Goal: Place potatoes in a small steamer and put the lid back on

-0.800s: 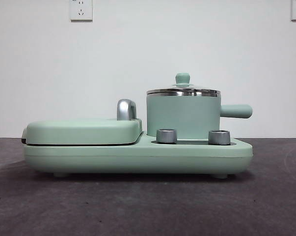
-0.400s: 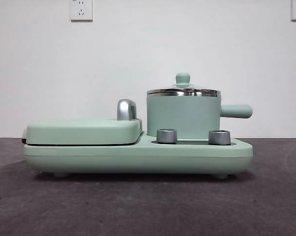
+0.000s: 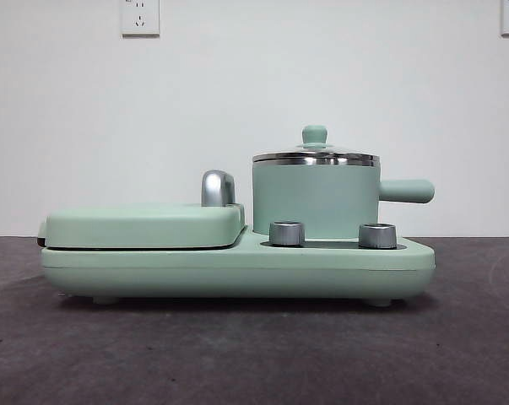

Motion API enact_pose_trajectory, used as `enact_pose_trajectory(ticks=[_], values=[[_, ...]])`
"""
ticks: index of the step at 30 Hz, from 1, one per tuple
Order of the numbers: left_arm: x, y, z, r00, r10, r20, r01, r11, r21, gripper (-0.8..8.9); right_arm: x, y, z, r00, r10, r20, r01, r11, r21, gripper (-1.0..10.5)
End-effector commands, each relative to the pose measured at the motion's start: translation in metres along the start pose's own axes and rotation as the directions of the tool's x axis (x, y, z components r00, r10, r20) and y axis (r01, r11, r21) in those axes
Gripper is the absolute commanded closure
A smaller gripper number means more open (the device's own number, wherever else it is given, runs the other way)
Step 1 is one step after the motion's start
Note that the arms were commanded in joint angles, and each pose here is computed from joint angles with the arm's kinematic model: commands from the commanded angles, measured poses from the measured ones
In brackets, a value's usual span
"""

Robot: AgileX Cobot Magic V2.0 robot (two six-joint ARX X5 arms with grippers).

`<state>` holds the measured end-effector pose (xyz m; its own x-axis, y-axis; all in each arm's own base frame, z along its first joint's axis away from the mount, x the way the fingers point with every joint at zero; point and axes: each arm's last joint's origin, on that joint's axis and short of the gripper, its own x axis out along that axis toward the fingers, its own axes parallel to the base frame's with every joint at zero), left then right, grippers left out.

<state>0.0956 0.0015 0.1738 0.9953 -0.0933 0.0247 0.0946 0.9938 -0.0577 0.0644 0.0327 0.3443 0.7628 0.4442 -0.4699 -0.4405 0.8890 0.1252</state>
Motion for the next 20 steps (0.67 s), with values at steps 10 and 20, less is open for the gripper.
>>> enact_pose_trajectory(ticks=[10, 20], values=[[0.0011, 0.0008, -0.0062, 1.0, 0.004, -0.015, -0.004, 1.0, -0.013, 8.07, -0.001, 0.0007, 0.0023, 1.0, 0.007, 0.014, -0.006, 1.0, -0.003, 9.3], [0.0011, 0.0008, -0.0062, 1.0, 0.004, -0.014, -0.004, 1.0, -0.013, 8.07, 0.0004, -0.0024, -0.0004, 0.996, -0.071, 0.054, 0.076, 0.992, -0.099, 9.3]])
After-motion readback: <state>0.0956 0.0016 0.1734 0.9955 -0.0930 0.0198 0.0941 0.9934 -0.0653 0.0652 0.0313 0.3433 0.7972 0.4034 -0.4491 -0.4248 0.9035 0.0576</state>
